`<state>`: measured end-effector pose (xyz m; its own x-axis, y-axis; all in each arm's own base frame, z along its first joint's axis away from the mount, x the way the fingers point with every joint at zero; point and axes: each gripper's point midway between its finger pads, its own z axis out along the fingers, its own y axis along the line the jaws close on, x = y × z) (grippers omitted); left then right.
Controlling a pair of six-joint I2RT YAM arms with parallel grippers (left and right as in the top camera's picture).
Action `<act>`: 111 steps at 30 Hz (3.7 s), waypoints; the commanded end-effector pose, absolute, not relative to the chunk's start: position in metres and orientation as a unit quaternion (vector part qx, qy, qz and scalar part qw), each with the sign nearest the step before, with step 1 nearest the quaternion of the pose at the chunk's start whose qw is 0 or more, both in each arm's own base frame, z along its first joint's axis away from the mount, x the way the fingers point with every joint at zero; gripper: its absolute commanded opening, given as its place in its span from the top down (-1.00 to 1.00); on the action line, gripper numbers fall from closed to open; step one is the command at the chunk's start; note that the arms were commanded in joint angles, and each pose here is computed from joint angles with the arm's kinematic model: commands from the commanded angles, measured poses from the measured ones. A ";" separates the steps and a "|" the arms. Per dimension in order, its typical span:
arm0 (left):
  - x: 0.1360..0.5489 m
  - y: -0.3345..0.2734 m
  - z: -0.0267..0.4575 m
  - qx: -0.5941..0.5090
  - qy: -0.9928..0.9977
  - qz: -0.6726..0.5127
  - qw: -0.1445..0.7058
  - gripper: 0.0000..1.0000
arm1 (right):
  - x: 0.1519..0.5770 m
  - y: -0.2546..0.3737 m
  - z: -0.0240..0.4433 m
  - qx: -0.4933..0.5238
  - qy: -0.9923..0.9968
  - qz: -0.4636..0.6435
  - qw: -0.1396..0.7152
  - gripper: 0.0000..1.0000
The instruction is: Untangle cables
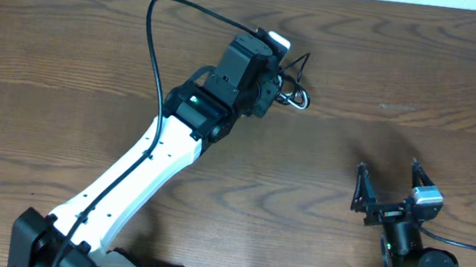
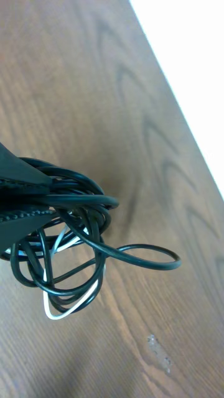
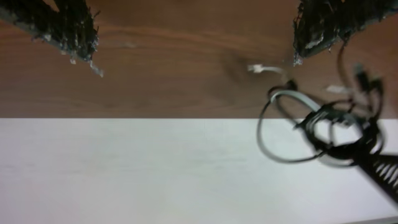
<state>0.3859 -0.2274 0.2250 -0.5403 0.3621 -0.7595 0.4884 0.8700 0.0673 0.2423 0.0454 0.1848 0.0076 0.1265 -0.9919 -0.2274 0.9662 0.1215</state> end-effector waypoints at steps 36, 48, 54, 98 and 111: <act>0.325 -0.268 0.293 0.561 0.663 -0.113 0.482 0.85 | 0.280 0.144 0.291 -0.278 0.708 0.307 0.572 -0.98; 0.276 -0.295 0.301 0.622 0.584 -0.237 0.464 0.86 | 0.290 0.144 0.279 -0.330 0.695 0.260 0.583 -0.68; 0.261 -0.301 0.307 0.631 0.559 -0.279 0.460 0.85 | 0.304 0.146 0.268 -0.333 0.699 0.265 0.575 -0.73; 0.320 -0.238 0.336 0.420 0.730 -0.168 0.512 -0.11 | 0.322 0.108 0.305 -0.203 0.694 0.357 0.591 0.98; 0.303 -0.236 0.320 0.436 0.741 -0.206 0.468 -0.06 | 0.281 0.126 0.338 -0.335 0.603 0.408 0.598 0.98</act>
<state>0.3128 -0.2287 0.3192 -0.1921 0.4594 -0.8672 0.7987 0.5867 0.1338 0.2992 0.1167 0.3249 -0.0937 0.1038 -0.9902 -0.8328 0.5369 0.1351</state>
